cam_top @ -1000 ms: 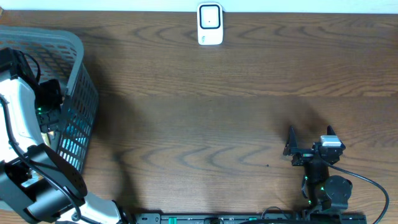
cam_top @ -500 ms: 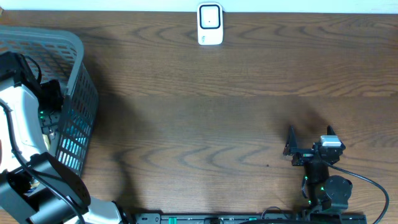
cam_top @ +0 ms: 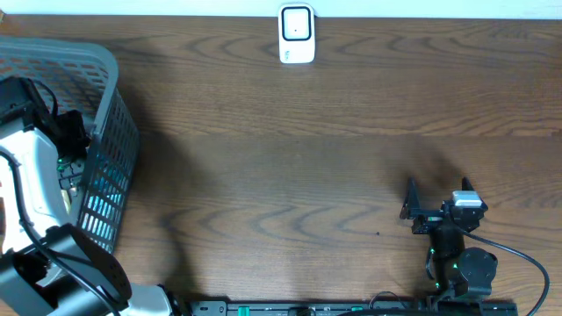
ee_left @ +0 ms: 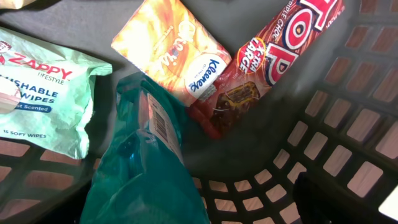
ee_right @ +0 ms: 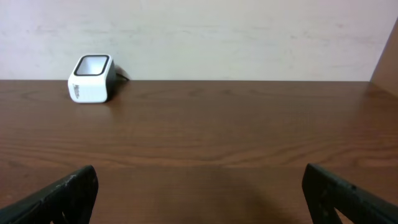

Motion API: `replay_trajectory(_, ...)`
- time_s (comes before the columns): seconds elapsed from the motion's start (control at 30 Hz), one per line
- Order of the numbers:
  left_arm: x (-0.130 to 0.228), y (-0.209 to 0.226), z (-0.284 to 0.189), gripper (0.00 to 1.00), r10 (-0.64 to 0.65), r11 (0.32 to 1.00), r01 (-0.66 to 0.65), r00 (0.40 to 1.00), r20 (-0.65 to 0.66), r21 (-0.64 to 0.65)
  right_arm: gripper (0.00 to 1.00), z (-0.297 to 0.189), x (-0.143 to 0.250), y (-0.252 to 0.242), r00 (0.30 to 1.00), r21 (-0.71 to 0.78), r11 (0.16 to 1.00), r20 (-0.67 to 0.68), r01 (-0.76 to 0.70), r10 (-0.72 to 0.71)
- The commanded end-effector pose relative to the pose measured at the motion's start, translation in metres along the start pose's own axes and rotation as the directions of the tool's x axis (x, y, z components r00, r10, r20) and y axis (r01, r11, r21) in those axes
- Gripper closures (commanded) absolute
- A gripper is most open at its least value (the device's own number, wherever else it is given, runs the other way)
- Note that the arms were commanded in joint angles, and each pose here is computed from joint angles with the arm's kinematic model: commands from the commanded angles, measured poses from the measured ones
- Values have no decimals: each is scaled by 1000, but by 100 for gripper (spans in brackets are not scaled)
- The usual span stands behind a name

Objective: Scan the item barcode
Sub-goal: 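Lower the left gripper and grasp the teal Listerine bottle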

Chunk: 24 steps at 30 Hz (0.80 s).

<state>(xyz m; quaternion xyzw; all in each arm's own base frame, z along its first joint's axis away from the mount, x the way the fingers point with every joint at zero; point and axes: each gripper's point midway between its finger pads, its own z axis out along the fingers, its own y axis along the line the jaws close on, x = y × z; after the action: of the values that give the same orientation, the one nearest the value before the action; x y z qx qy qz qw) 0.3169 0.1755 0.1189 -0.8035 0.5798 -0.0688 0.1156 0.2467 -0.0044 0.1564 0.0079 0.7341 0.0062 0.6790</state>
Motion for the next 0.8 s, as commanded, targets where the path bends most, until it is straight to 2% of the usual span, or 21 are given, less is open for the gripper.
replay_trajectory(0.0,5,84,68,6,11,946,-14,1000,-13,-323,1,0,1,-2,1000,8,1000,-1,-14,14)
replay_trajectory(0.13,9,95,71,7,5,937,-16,1000,-30,-348,1,0,1,-2,1000,8,1000,-1,-14,14)
replay_trajectory(0.17,10,100,69,15,4,930,-17,999,-36,-367,1,0,1,-2,1000,8,1000,-1,-14,14)
replay_trajectory(0.27,11,105,66,28,3,920,-18,999,-40,-391,1,0,1,-2,1000,8,1000,-1,-14,14)
replay_trajectory(0.3,12,107,66,38,2,917,-18,999,-42,-398,1,0,1,-2,1000,8,1000,-1,-14,14)
replay_trajectory(0.4,12,110,64,48,1,912,-19,999,-44,-410,1,0,1,-2,1000,8,1000,-1,-14,14)
replay_trajectory(0.57,12,108,63,57,5,914,-22,999,-45,-404,1,0,1,-2,1000,8,1000,-1,-14,14)
replay_trajectory(0.77,11,102,59,57,18,923,-34,999,-45,-382,1,0,1,-2,1000,8,1000,-1,-14,14)
